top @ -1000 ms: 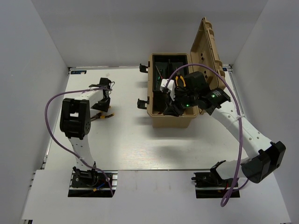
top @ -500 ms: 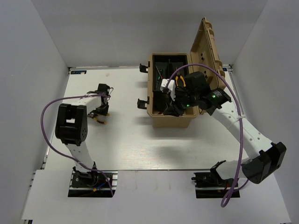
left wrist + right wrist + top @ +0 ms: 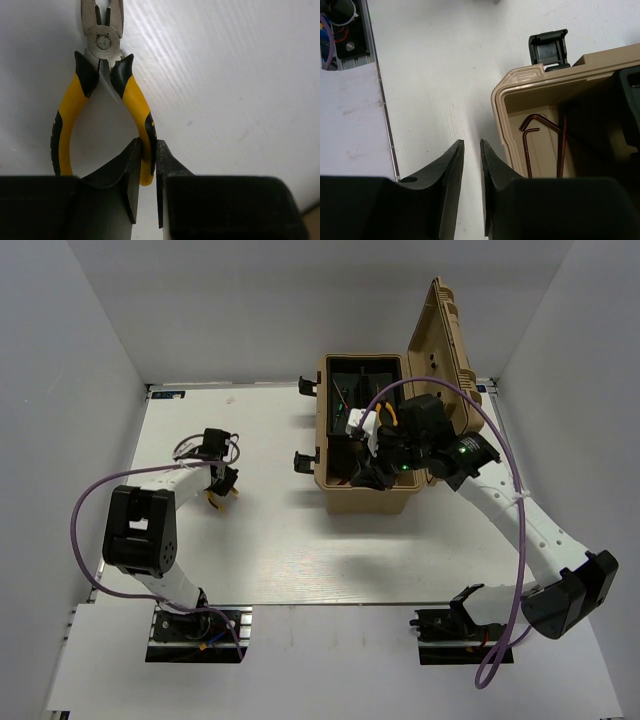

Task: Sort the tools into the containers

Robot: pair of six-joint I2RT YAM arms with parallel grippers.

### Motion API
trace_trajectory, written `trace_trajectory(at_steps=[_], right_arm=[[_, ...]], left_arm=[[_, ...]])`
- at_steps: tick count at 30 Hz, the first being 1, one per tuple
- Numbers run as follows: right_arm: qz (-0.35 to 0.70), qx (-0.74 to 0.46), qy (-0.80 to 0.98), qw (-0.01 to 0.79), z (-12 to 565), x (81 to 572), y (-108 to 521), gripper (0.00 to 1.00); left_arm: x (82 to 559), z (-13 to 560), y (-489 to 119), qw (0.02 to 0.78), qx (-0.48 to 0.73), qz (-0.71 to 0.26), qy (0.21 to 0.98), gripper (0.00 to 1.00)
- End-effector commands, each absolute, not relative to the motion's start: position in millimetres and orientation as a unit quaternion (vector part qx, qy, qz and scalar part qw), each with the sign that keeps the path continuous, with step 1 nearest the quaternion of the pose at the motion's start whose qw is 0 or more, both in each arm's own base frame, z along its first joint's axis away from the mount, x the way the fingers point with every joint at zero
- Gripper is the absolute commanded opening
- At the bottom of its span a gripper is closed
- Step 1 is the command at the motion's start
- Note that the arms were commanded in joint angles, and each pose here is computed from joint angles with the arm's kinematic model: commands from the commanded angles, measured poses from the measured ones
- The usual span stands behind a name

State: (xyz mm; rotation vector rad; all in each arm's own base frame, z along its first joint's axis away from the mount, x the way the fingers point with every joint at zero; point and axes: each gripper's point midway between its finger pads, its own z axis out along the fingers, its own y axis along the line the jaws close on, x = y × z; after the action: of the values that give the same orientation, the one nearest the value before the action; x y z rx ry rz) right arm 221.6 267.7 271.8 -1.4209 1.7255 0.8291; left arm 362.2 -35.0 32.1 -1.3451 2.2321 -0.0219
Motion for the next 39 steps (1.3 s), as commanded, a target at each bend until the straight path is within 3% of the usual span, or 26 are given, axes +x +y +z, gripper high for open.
trace_trajectory(at_steps=[1, 15, 24, 37, 39], right_arm=[[0.327, -0.552, 0.664, 0.384, 279.3, 220.2, 267.8, 0.26], [0.323, -0.551, 0.668, 0.383, 277.4, 222.5, 267.7, 0.26], [0.320, -0.550, 0.668, 0.386, 278.0, 222.5, 265.6, 0.26], [0.322, -0.551, 0.670, 0.379, 272.6, 220.3, 265.6, 0.26], [0.322, -0.551, 0.670, 0.380, 272.6, 221.6, 265.4, 0.26]], left_arm=[[388.0, 70.3, -52.2, 0.328, -0.408, -0.073, 0.849, 0.00], [397.2, 104.2, -73.6, 0.362, -0.300, -0.121, 0.874, 0.00], [365.4, 23.9, -73.9, 0.279, -0.300, -0.093, 0.908, 0.00], [340.2, -20.1, -57.9, 0.232, -0.303, -0.015, 0.924, 0.00], [341.9, -20.0, -55.4, 0.230, -0.304, -0.005, 0.924, 0.13]])
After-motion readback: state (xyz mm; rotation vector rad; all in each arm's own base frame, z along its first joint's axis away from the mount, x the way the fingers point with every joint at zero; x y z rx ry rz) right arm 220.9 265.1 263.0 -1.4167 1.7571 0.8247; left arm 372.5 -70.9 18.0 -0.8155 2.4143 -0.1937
